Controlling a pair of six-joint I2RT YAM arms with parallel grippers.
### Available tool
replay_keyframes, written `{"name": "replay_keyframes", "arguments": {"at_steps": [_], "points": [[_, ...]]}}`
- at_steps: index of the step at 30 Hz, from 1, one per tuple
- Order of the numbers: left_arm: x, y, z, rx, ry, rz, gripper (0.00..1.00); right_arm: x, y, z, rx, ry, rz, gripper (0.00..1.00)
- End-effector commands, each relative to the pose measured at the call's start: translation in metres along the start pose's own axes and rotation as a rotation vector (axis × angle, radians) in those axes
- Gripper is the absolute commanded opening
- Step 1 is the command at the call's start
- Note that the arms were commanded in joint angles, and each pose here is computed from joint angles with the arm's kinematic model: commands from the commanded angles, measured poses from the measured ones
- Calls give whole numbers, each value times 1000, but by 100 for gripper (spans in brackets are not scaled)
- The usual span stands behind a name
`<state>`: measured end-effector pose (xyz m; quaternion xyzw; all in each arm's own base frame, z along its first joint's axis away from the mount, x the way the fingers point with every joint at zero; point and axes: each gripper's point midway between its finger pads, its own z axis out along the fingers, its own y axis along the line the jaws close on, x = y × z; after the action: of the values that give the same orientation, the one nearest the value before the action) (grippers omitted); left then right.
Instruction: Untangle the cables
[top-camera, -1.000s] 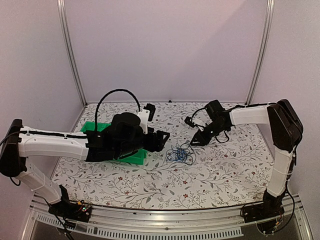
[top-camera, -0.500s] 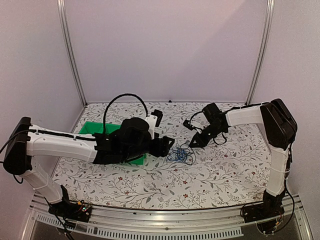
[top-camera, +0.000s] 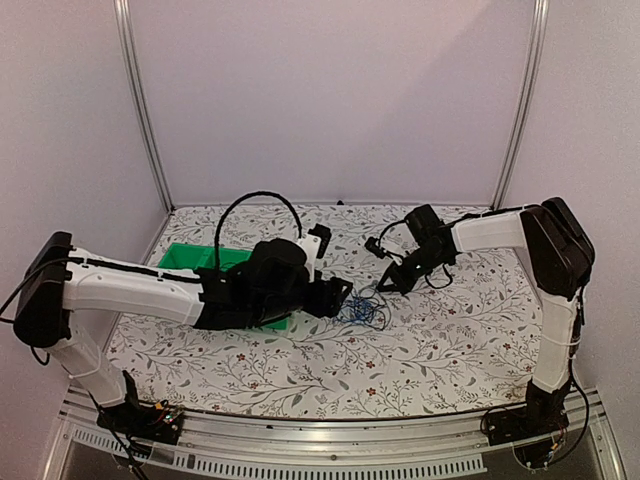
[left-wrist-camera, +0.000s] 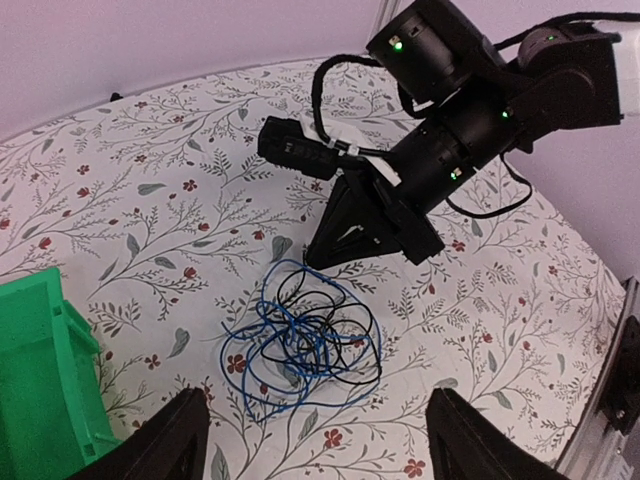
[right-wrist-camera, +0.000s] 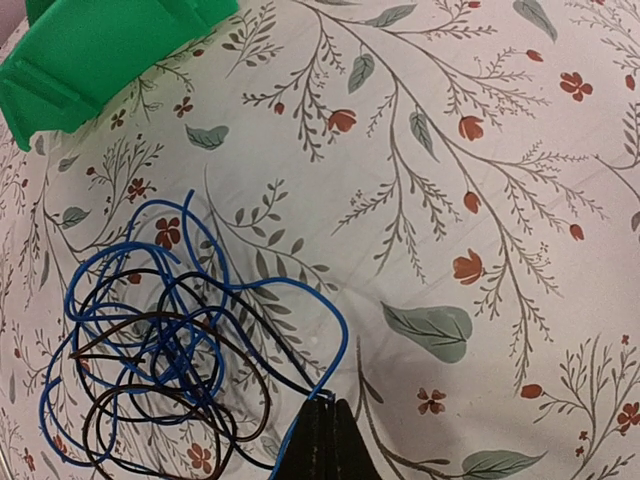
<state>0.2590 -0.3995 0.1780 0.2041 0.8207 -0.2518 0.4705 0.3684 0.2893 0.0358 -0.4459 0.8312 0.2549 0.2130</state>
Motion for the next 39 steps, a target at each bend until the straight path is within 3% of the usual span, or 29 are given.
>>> {"name": "replay_keyframes", "arguments": {"at_steps": [1, 13, 14, 18, 20, 30, 39], "points": [[-2, -11, 3, 20, -12, -12, 77, -10, -1, -8, 12, -45, -25, 0], [0, -25, 52, -20, -1, 0, 80, -53, 28, -93, 105, -213, -136, 0], [0, -25, 56, -29, 3, -5, 80, -53, 28, -93, 108, -215, -128, 1], [3, -17, 62, -105, 26, -66, 79, -48, 18, -72, 89, -175, -86, 31], [5, -11, 59, -127, 29, -103, 78, -44, 14, -58, 58, -142, -66, 36], [13, -7, 49, -112, 39, -138, 77, -47, -6, -20, 11, -82, 21, 37], [12, -7, 48, -112, 38, -128, 77, -22, -8, -2, -11, -26, 68, 35]]}}
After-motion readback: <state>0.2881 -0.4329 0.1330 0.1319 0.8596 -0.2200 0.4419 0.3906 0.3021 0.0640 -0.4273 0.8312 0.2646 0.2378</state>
